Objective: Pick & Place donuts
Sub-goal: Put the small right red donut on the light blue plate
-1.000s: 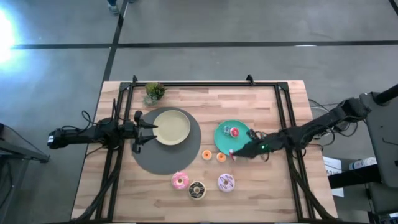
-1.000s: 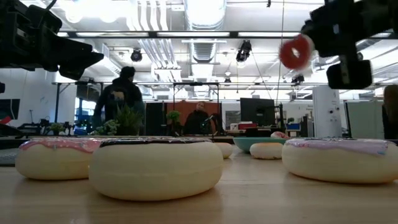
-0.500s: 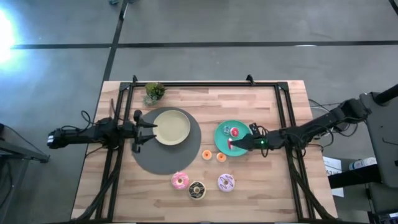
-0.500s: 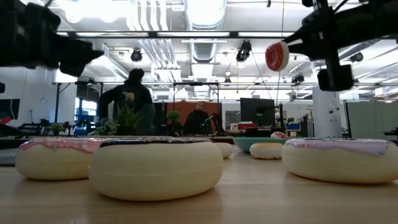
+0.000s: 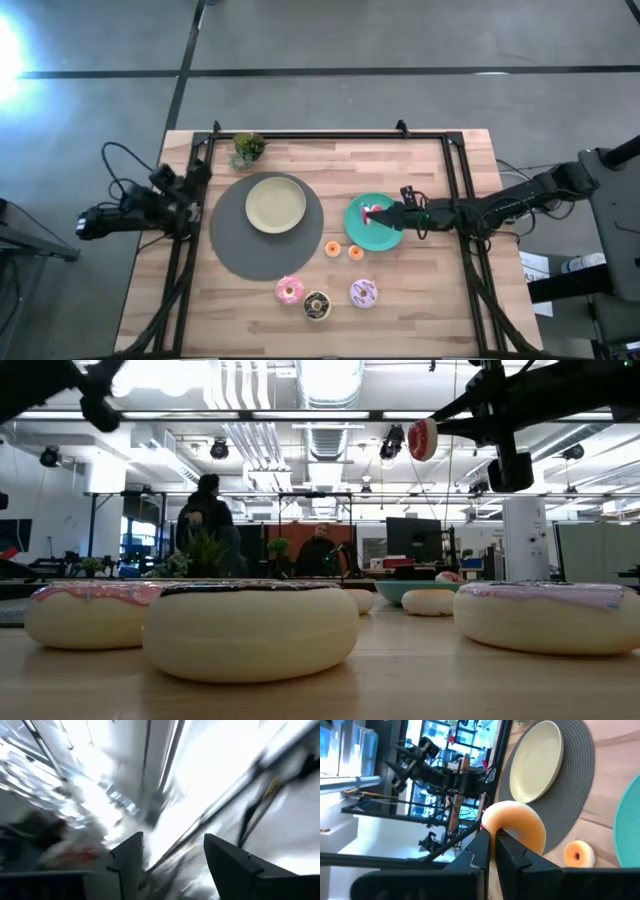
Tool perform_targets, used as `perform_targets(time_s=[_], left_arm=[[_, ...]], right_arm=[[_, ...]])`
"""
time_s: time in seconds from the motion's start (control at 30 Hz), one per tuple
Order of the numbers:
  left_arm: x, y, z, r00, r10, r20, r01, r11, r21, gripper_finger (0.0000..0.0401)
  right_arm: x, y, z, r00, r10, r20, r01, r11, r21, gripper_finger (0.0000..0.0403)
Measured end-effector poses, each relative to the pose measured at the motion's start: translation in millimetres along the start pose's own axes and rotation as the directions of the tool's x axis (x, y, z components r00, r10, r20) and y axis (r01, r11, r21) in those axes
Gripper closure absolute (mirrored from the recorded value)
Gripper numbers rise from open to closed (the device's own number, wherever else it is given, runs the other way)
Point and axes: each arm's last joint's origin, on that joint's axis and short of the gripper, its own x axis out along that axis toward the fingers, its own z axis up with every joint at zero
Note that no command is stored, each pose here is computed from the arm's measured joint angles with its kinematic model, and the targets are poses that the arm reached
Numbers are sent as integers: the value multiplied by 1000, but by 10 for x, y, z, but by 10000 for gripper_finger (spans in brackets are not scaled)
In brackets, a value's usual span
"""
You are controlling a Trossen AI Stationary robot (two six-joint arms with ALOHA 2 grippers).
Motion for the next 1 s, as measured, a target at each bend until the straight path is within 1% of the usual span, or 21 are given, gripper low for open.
perform_targets(time_s=[0.03, 0.07, 0.1, 0.13, 0.17, 0.23, 0.27, 0.3, 0.37, 0.4, 0.5, 0.53, 0.57, 0.63, 0.7, 0.77, 0.8, 0.87, 0.93, 0.97, 1.0], left_arm=[[0, -16, 24, 1000, -22, 22, 23, 997, -71, 218], [-1, -25, 29, 999, -41, 21, 43, 994, -105, 218], [-1, -26, 26, 999, -46, 15, 48, 993, -106, 218], [5, -12, 0, 999, -33, -12, 31, 994, -102, 218], [14, 14, -45, 999, 0, -51, -5, 996, -91, 218], [28, 97, -149, 987, 121, -103, -130, 987, -92, 218], [26, 150, -211, 973, 197, -118, -211, 970, -121, 218], [32, 196, -254, 956, 272, -114, -288, 942, -171, 218], [48, 265, -317, 914, 395, -95, -405, 870, -282, 218], [54, 296, -355, 893, 439, -97, -447, 840, -307, 218], [70, 387, -506, 842, 513, -166, -539, 799, -268, 218], [75, 412, -548, 829, 529, -182, -559, 783, -271, 218], [86, 434, -582, 815, 550, -181, -579, 765, -283, 218], [125, 473, -633, 774, 611, -166, -631, 720, -288, 218], [224, 476, -658, 750, 642, -159, -659, 705, -262, 218], [397, 451, -681, 744, 648, -164, -668, 713, -210, 218], [500, 438, -703, 741, 647, -177, -671, 724, -161, 218], [762, 391, -730, 751, 634, -186, -650, 760, -34, 218], [1041, 353, -786, 765, 609, -210, -592, 793, 143, 218], [1156, 350, -838, 765, 599, -236, -554, 799, 235, 218], [1255, 356, -893, 761, 596, -256, -525, 798, 296, 218]], right_arm=[[3, -1, 9, 1000, -1, 5, 1, 1000, 1, 390], [6, -3, 19, 1000, -2, 9, 2, 1000, 4, 390], [10, -5, 30, 1000, -3, 14, 3, 1000, 8, 390], [13, -5, 42, 1000, -3, 21, 3, 1000, 11, 390], [17, -8, 54, 1000, -5, 27, 4, 1000, 12, 390], [25, -7, 81, 999, -2, 40, 2, 1000, 17, 390], [28, 0, 95, 999, 6, 46, -7, 1000, 23, 390], [31, 12, 109, 998, 19, 54, -20, 999, 30, 390], [36, 41, 139, 996, 48, 71, -51, 998, 41, 390], [39, 57, 153, 995, 65, 80, -69, 997, 45, 390], [43, 82, 185, 991, 92, 98, -98, 994, 55, 390], [45, 83, 190, 991, 91, 100, -96, 994, 56, 390], [48, 85, 194, 991, 87, 102, -93, 994, 55, 390], [58, 98, 204, 990, 88, 107, -94, 994, 55, 390], [81, 116, 211, 990, 87, 115, -94, 994, 58, 390], [121, 133, 220, 989, 80, 123, -88, 994, 59, 390], [152, 151, 226, 989, 78, 128, -87, 994, 63, 390], [225, 181, 237, 988, 71, 137, -84, 992, 93, 390], [310, 210, 248, 987, 59, 150, -78, 989, 125, 390], [351, 231, 258, 985, 55, 164, -78, 987, 140, 390], [383, 244, 266, 983, 50, 179, -79, 984, 158, 390]])
